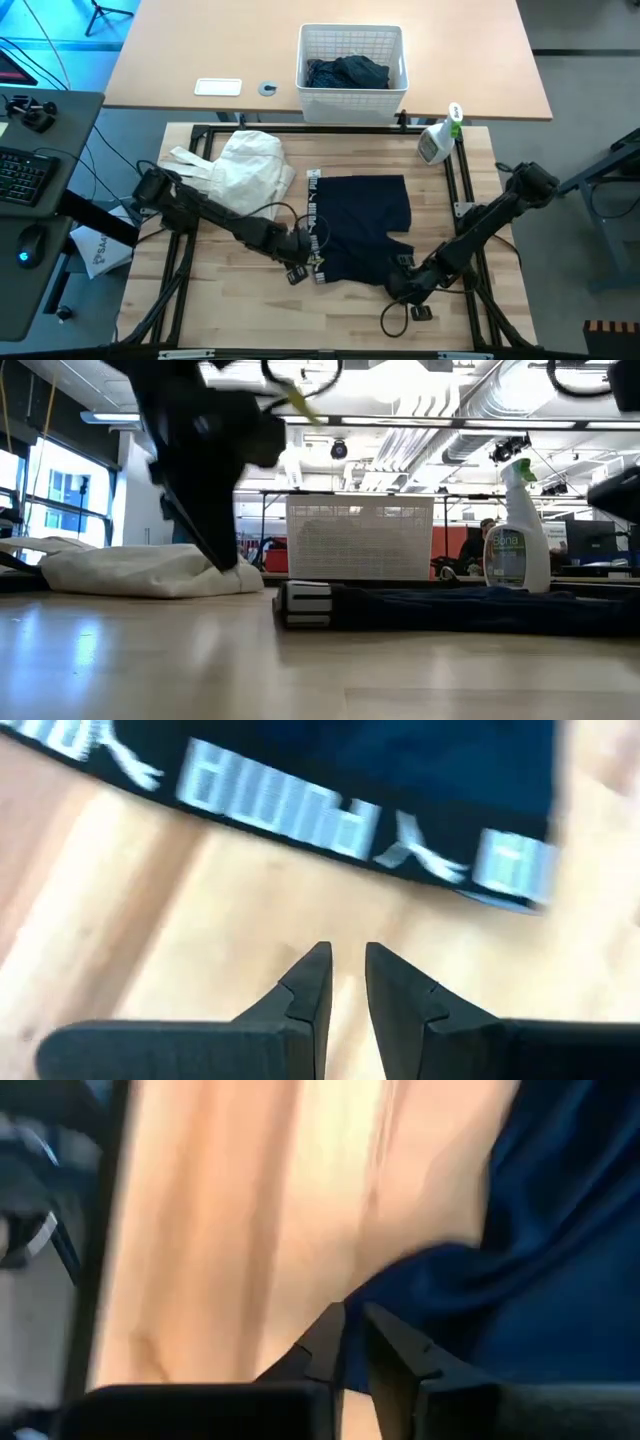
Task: Fold laundry
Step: Fold the blue underwear
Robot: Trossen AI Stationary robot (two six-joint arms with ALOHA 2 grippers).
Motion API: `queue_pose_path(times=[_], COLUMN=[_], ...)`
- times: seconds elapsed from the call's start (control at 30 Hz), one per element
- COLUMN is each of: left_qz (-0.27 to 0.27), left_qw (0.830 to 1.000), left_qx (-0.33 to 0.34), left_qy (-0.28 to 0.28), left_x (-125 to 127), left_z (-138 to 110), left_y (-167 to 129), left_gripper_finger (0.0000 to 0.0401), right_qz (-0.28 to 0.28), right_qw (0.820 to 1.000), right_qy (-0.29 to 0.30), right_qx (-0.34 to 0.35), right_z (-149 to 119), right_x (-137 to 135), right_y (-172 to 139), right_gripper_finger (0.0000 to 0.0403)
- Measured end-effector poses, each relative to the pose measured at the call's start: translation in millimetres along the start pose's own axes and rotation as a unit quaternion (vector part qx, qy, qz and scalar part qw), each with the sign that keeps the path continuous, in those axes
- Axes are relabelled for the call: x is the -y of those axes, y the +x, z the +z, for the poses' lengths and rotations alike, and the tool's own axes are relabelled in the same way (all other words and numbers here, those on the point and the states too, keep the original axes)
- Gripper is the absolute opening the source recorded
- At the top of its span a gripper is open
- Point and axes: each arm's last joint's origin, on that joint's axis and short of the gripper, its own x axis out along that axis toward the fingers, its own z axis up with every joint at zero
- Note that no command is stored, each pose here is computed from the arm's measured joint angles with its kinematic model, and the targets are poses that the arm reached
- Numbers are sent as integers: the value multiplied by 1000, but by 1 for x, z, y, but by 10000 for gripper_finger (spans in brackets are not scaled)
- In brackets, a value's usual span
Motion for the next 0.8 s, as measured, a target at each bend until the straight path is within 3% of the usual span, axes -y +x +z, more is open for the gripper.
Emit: queue_pose_path(times=[0.27,0.37,0.47,0.53,0.6,0.8], left_qz=[-89,-120,-127,-130,-130,-135], left_qw=[995,984,956,931,920,923], left_qx=[18,67,139,173,184,141], left_qy=[48,113,224,294,322,333], left_x=[22,35,47,52,53,50], left_z=[-3,-2,1,2,4,0], left_y=[-5,-8,-13,-16,-14,10], left_gripper_finger=[51,51,55,67,86,160], right_qz=[-48,-44,-28,-24,-22,-45], right_qw=[991,989,990,990,991,991], right_qy=[48,69,75,70,65,54], right_qx=[119,121,120,119,117,111], right_z=[5,5,4,2,1,-9], right_x=[-9,-10,-14,-16,-19,-25], right_y=[-9,-9,-10,-10,-9,-1], right_gripper_finger=[103,132,157,170,179,204])
